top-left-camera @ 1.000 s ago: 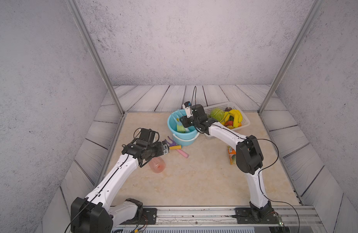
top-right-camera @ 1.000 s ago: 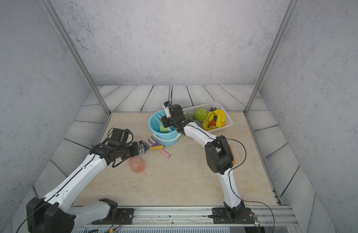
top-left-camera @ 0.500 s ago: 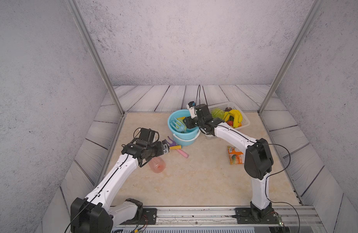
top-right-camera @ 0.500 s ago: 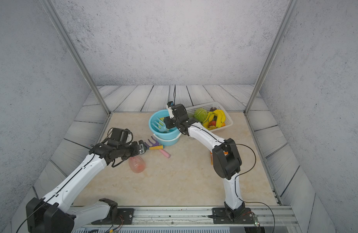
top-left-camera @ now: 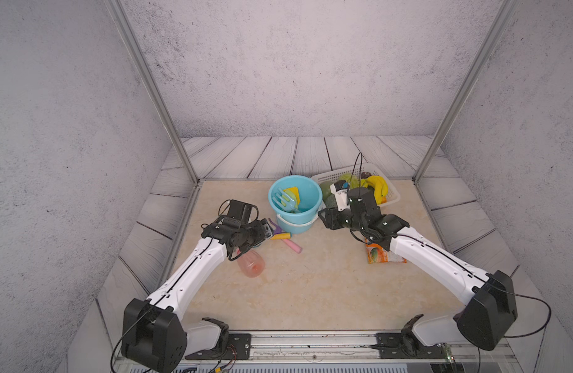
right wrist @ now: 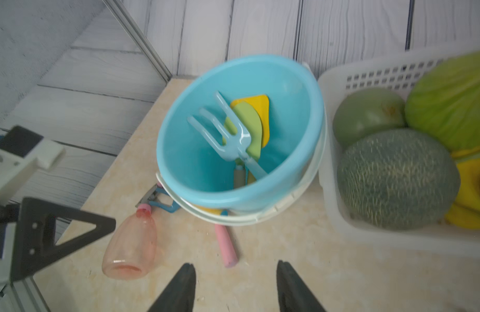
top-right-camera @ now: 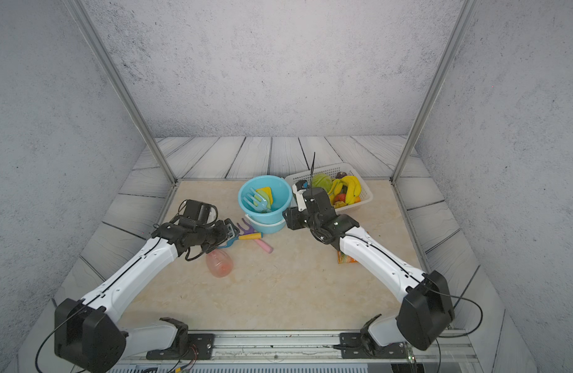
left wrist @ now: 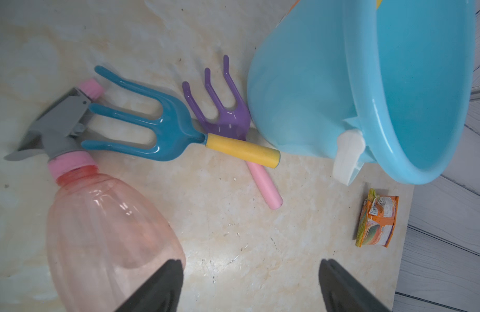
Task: Organize the gardening tools
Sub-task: Place the gardening tool in the container, then pick up the gardening tool from the center of the board.
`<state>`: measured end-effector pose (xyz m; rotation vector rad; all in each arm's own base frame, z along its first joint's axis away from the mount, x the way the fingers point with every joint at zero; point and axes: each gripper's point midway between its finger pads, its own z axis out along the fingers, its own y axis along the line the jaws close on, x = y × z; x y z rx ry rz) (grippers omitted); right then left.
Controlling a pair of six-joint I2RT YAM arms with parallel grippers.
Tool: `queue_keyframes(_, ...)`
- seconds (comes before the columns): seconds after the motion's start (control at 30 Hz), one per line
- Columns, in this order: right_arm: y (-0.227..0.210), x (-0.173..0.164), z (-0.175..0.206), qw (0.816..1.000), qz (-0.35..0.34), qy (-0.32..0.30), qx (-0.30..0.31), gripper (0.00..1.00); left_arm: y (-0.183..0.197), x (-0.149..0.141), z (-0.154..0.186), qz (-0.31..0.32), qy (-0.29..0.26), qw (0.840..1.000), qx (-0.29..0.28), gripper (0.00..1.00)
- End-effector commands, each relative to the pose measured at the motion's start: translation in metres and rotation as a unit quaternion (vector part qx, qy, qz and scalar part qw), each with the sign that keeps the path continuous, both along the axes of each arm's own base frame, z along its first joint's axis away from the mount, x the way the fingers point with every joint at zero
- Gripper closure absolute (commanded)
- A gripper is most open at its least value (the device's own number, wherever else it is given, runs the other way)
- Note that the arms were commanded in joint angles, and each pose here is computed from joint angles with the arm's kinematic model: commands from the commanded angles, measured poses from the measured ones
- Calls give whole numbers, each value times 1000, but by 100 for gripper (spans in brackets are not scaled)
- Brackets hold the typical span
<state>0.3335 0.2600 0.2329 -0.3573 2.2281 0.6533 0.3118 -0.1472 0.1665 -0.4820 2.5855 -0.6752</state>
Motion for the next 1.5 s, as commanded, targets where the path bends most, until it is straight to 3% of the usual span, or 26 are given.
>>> queue_keyframes(0.0, -18, -21, -7, 1000, -17, 16, 9, 46, -11, 19, 5, 23, 3, 999, -38, 17)
queue_keyframes(0.23, -41, -47, -26, 999, -30, 23, -1, 46, -29, 51, -24, 76, 45, 992, -88, 19)
queue_keyframes(0.63, -54, -55, -35, 999, -42, 25, -20, 46, -14, 72, -59, 194, 85, 974, -82, 30)
queue_keyframes(0.9, -57, -54, -33, 998, -45, 19, -27, 46, -7, 83, -69, 240, 94, 962, -86, 39)
queue_keyframes(1.47, -61, -52, -32, 998, -49, 11, -39, 47, -4, 89, -105, 293, 139, 942, -87, 31)
